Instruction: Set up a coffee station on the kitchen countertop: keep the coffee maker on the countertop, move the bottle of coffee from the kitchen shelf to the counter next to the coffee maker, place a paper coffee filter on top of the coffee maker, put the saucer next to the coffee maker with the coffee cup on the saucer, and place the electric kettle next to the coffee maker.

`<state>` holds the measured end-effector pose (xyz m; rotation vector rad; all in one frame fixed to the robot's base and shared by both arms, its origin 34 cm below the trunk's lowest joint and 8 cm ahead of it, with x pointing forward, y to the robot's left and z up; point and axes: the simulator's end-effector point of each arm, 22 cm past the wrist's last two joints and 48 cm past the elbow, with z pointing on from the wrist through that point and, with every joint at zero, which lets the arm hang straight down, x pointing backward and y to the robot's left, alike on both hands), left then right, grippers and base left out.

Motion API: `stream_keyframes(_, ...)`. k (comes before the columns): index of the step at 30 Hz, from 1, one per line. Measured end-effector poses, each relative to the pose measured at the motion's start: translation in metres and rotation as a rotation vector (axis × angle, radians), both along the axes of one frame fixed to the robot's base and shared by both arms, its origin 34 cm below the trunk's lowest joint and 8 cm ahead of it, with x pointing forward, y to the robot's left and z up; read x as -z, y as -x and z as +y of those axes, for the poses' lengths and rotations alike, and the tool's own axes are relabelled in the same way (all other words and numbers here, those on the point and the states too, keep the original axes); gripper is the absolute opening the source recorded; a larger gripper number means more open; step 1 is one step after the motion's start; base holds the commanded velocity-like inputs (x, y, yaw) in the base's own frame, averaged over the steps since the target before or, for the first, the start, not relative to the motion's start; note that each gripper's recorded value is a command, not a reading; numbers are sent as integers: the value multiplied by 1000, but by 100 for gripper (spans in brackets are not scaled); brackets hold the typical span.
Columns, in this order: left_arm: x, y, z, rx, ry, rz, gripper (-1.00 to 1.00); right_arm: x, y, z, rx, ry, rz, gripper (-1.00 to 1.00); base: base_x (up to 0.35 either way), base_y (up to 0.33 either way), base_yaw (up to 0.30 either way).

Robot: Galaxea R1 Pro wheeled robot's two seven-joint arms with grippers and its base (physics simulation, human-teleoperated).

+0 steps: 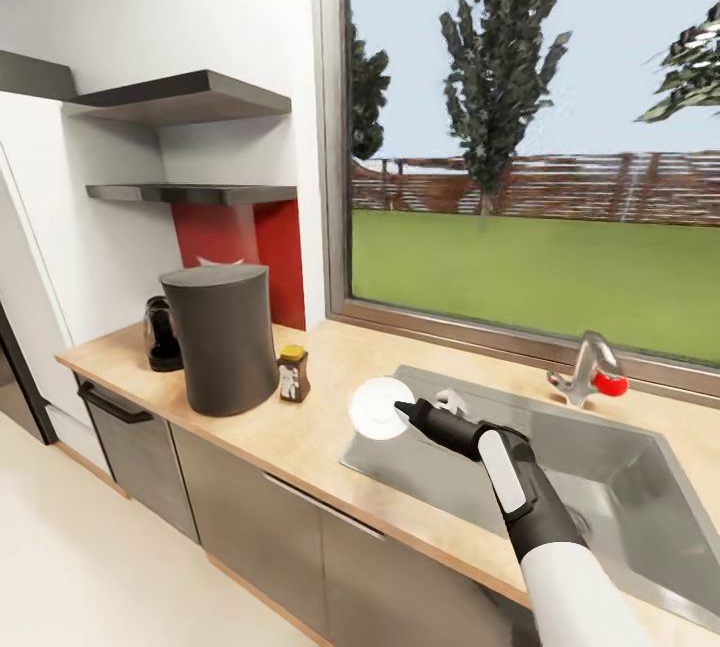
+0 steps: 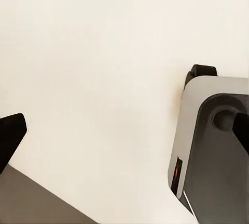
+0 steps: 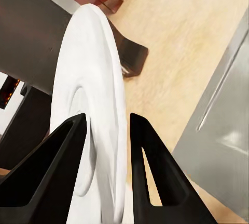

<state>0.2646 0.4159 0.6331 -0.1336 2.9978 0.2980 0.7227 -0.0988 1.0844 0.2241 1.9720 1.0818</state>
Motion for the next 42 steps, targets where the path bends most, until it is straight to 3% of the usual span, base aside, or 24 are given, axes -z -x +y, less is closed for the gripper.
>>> stream_keyframes(22,0,0,0,0,-1,0,100,0,0,-1,1,1,-1,-100,182,286,0)
stream_keyframes(34,0,0,1,1,-1,2,100,4,0,-1,1,5,7,-100,18,331,0)
stream_keyframes(42,0,0,1,2,-1,3,100,25,4,3,-7,-2,61,-100,-52,333,0)
